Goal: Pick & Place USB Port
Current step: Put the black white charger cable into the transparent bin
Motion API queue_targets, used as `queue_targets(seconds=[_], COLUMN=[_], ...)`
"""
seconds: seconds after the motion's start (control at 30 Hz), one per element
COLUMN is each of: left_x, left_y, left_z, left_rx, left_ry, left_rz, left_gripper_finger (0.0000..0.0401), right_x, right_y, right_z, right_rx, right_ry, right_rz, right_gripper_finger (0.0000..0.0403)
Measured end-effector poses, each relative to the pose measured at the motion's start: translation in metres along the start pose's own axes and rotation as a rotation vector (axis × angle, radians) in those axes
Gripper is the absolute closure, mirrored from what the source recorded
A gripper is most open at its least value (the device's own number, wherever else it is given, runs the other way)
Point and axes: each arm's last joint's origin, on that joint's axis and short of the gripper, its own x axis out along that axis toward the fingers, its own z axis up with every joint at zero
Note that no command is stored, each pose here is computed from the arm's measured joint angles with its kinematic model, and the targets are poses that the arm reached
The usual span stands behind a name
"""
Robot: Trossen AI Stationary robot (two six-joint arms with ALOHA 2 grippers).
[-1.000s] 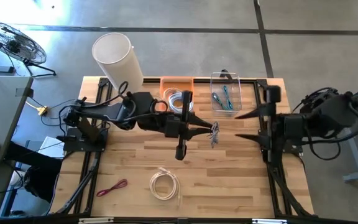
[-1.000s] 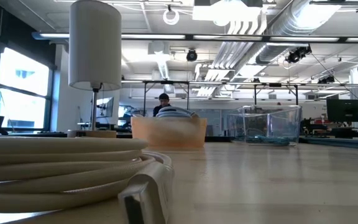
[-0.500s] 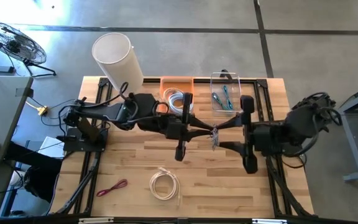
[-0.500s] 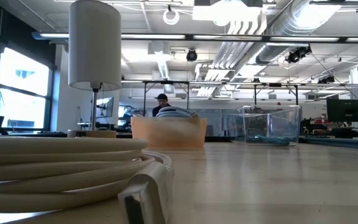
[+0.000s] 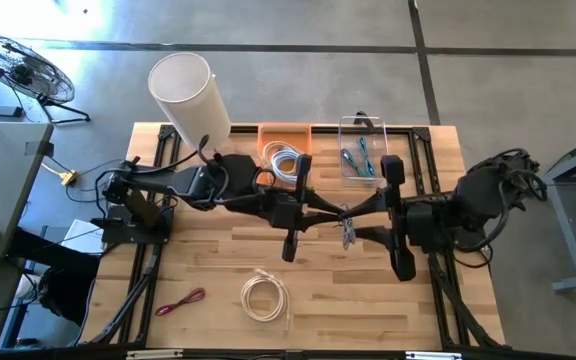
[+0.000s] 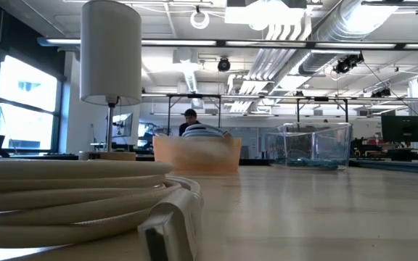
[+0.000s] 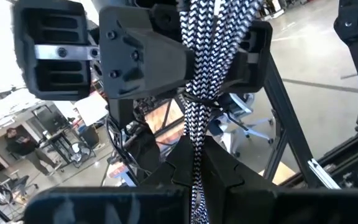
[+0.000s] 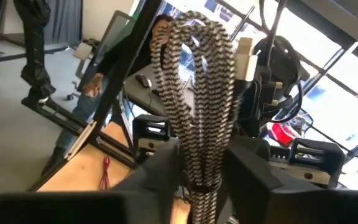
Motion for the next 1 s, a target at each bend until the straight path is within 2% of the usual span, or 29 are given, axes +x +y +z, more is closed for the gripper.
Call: queue_targets(seconds=[0.1, 0.13, 0.27, 0.5, 0.67, 0.73, 0.9, 1.0], left_x=[0.000, 0.000, 0.000, -0.001, -0.004, -0.009, -0.024, -0.031], left_y=[0.000, -0.001, -0.001, -0.001, -0.003, -0.001, 0.003, 0.001], left_z=[-0.001, -0.002, -0.004, -0.008, -0.011, -0.011, -0.010, -0.012], left_rx=[0.014, 0.016, 0.018, 0.028, 0.036, 0.046, 0.052, 0.063], left_ry=[0.012, 0.015, 0.053, 0.120, 0.183, 0.243, 0.405, 0.517], left_rz=[0.000, -0.001, 0.003, 0.045, 0.013, 0.015, 0.040, 0.092], left_gripper_finger=[0.0396, 0.0396, 0.0391, 0.0329, 0.0303, 0.0300, 0.0299, 0.0298], right_x=[0.002, 0.003, 0.004, 0.005, -0.002, -0.007, -0.030, -0.046], right_y=[-0.004, -0.006, -0.008, -0.008, -0.001, 0.003, 0.005, 0.000], right_z=[-0.003, -0.004, -0.007, -0.011, -0.017, -0.021, -0.039, -0.054], right_rx=[-0.003, -0.004, 0.017, 0.013, 0.042, 0.058, 0.184, 0.247], right_ry=[0.014, 0.018, 0.035, 0.076, 0.179, 0.250, 0.445, 0.549], right_rz=[-0.002, -0.007, -0.009, -0.023, -0.036, -0.085, -0.329, -0.396], right_gripper_finger=[0.0372, 0.0379, 0.0377, 0.0379, 0.0380, 0.0380, 0.0381, 0.0382])
